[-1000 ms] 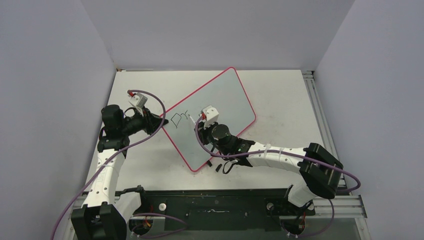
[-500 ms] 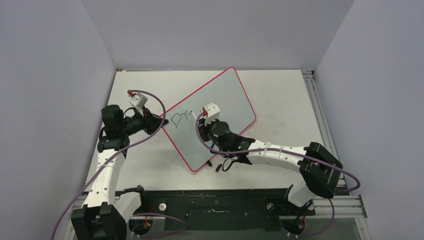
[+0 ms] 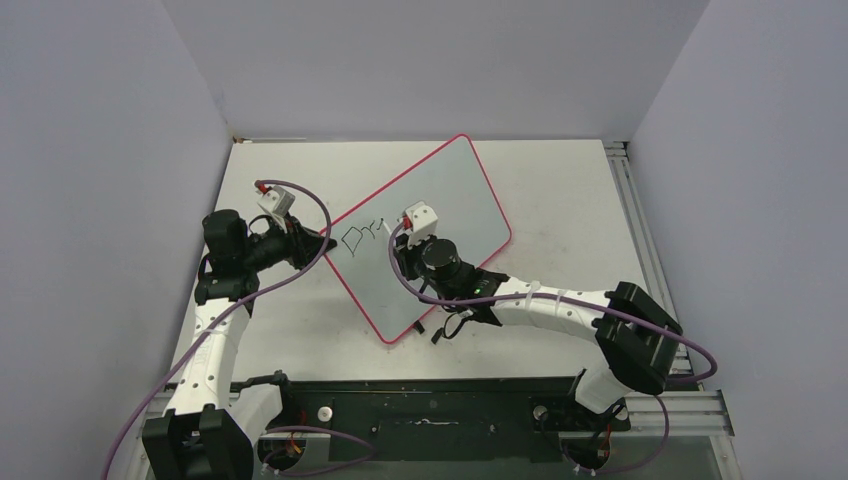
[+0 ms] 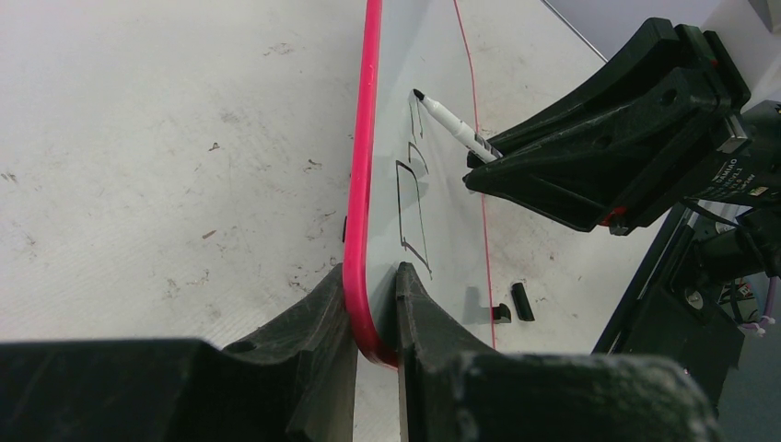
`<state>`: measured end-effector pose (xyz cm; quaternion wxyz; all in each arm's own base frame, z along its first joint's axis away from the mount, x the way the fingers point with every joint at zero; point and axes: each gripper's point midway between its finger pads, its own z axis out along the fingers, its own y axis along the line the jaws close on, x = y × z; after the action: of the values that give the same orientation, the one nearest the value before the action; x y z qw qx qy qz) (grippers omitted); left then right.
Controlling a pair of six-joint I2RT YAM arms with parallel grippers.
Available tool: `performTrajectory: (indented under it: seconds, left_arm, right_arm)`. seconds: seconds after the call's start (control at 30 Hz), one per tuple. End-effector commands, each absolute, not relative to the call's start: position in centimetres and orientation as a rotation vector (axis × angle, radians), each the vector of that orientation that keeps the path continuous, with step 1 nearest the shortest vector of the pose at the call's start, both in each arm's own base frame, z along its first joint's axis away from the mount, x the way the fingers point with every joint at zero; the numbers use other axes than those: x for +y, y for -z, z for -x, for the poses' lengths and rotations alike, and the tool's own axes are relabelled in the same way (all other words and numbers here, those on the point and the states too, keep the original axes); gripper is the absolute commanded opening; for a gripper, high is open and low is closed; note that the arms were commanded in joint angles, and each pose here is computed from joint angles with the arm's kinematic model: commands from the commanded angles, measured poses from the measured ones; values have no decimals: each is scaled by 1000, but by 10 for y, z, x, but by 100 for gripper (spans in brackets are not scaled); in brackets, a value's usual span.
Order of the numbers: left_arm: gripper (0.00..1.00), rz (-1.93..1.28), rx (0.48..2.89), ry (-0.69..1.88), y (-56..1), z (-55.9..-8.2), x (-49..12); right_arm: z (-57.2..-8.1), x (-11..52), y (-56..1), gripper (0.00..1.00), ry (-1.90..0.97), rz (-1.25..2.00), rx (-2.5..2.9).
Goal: Write a sentence on the whiteboard
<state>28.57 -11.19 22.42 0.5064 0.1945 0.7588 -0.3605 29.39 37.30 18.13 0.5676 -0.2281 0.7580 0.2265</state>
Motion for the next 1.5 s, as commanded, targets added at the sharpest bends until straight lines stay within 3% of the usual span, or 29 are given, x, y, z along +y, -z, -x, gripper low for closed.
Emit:
performTrajectory:
  seconds: [0.0, 0.87, 1.47]
  left_arm:
    - [0, -553, 1836, 776, -213, -286, -109]
    - [0, -556, 1825, 782, -216, -284, -110]
    - [0, -558, 1822, 772, -217, -285, -109]
  right_arm:
    - [-294, 386, -196, 5, -579, 571, 1733]
    - [-270, 378, -164, 5, -563, 571, 1806]
    - [-290, 365, -168, 5, -502, 499, 1821]
